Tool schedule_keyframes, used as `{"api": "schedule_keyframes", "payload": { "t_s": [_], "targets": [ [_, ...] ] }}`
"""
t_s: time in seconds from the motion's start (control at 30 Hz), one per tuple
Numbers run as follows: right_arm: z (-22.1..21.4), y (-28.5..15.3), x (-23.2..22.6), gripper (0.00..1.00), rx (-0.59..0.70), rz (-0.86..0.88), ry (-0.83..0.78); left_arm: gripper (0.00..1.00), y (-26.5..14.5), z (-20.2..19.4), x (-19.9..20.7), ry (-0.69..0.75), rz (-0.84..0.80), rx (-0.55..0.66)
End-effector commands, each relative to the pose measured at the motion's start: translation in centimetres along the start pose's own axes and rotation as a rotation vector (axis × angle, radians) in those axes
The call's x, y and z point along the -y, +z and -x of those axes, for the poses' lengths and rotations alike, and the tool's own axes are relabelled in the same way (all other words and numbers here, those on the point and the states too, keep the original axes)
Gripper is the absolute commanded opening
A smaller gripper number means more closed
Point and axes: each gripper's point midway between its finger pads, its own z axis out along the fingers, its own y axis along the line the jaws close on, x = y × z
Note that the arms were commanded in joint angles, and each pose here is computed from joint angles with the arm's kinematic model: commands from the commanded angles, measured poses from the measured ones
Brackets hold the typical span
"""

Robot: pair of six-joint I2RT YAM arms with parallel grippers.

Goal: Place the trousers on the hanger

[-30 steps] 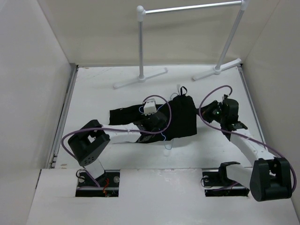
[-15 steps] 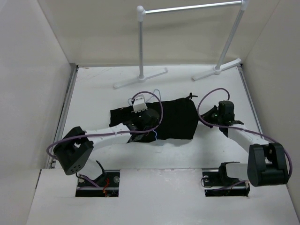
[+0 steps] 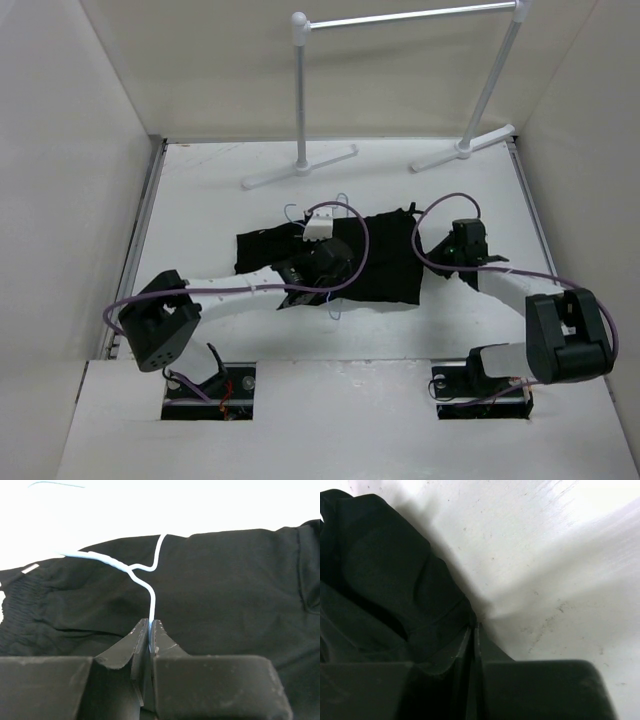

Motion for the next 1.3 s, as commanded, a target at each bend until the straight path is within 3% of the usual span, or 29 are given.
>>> {"api": "schedule_keyframes", "payload": {
  "t_s": [0.0,0.13,0.27,0.33,0.47,0.53,0.63,0.73,0.8,0.97,1.27],
  "targets": [
    [1.5,-1.1,-0.9,0.19,0.077,0.007,-0.028,0.01,-0.9,1.9,-0.4,0.027,0.011,0.056],
    [1.5,-3.8,-2.9,0.54,0.100,0.075,-0.086,0.01,-2.8,3.6,1.4,-0.001,-0.051,0.092],
    [1.8,-8.1,-5.2,0.67,0.144,0.163,-0.154,0.02,-4.8,6.2,3.0,-0.044,-0.101,0.138],
    [1.2,-10.7,-7.0,0.64,0.155,0.258,-0.198,0.02,-5.7,7.5,3.5,-0.063,-0.130,0.155],
    [-2.7,-14.9,-11.5,0.31,0.060,0.526,-0.265,0.02,-7.2,9.4,3.7,-0.107,-0.186,0.176],
    [-4.2,-16.0,-13.5,0.25,-0.007,0.617,-0.260,0.02,-7.8,9.9,3.8,-0.130,-0.219,0.177],
    [-5.8,-17.5,-17.6,0.34,-0.075,0.771,-0.247,0.02,-9.0,10.7,4.3,-0.166,-0.283,0.178],
    [-6.5,-19.0,-21.4,0.56,-0.112,0.882,-0.237,0.02,-10.2,11.6,4.5,-0.188,-0.335,0.184],
    [-7.6,-19.4,-23.6,0.63,-0.149,0.936,-0.232,0.03,-10.9,11.6,4.4,-0.201,-0.363,0.185],
    [-9.5,-19.2,-26.7,0.66,-0.212,1.006,-0.198,0.03,-11.4,10.5,3.9,-0.226,-0.378,0.173],
    [-12.8,-16.0,-28.1,0.65,-0.346,0.961,-0.137,0.03,-10.9,8.7,3.7,-0.231,-0.355,0.155]
  ]
}}
